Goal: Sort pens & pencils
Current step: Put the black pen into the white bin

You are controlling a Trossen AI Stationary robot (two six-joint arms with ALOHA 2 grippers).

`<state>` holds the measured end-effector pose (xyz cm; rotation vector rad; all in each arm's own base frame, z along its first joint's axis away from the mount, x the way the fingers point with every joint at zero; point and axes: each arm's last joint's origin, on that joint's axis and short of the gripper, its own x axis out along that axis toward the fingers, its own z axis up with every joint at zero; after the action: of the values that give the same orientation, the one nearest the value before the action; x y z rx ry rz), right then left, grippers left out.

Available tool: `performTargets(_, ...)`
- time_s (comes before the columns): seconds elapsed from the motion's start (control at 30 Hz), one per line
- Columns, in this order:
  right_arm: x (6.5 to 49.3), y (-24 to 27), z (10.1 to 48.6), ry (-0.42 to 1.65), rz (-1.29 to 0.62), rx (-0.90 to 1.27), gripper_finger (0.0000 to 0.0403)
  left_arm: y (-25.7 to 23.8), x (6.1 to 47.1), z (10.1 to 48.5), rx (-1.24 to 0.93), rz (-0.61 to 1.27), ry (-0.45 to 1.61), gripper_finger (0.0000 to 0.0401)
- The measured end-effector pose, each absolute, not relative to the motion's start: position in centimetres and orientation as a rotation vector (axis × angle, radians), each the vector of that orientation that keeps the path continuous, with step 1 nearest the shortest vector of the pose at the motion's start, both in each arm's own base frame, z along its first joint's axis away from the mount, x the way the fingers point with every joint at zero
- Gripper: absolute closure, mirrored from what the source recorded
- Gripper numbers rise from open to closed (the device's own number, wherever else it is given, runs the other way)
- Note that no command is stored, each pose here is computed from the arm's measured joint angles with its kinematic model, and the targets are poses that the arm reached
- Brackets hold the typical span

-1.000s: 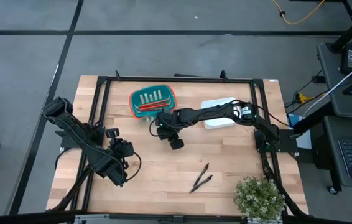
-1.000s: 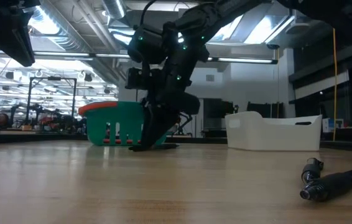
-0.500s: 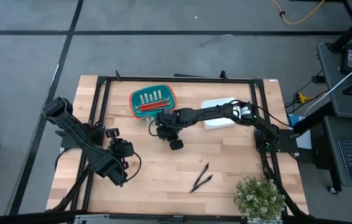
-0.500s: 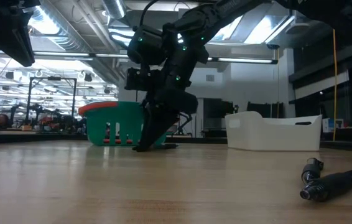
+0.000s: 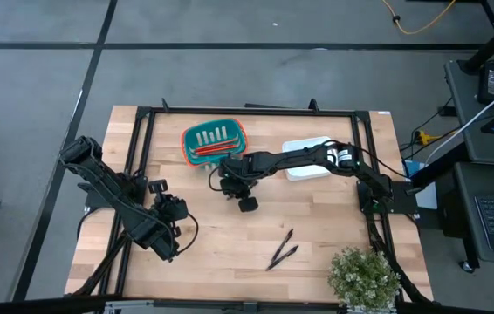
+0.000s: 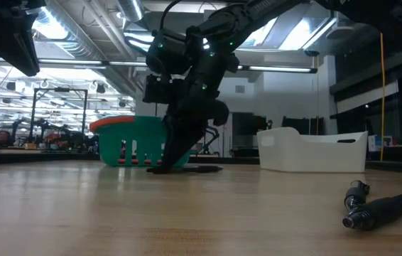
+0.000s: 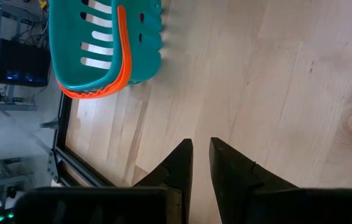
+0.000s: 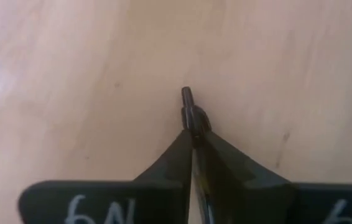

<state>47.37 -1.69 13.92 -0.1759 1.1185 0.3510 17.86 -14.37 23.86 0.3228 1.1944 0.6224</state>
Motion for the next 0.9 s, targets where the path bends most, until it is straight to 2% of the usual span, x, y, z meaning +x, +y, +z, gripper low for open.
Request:
performTargets(0.5, 46.88, -1.61, 13.73, 1.182, 0.32, -0.081, 0.0266, -14.4, 17.88, 23.85, 0.319, 0.62, 1.192, 0.0351)
performTargets(0.73, 46.83, -1.52, 13.58, 1.195, 0.296, -0.08, 0.0262, -14.42, 17.88, 23.83, 0.314, 0.618, 1.198, 0.0351)
performTargets(0.9, 46.73, -1.15, 13.31, 1.197, 0.278, -0.103, 0.0285, -14.42, 17.87, 23.83, 0.314, 0.618, 1.198, 0.0351)
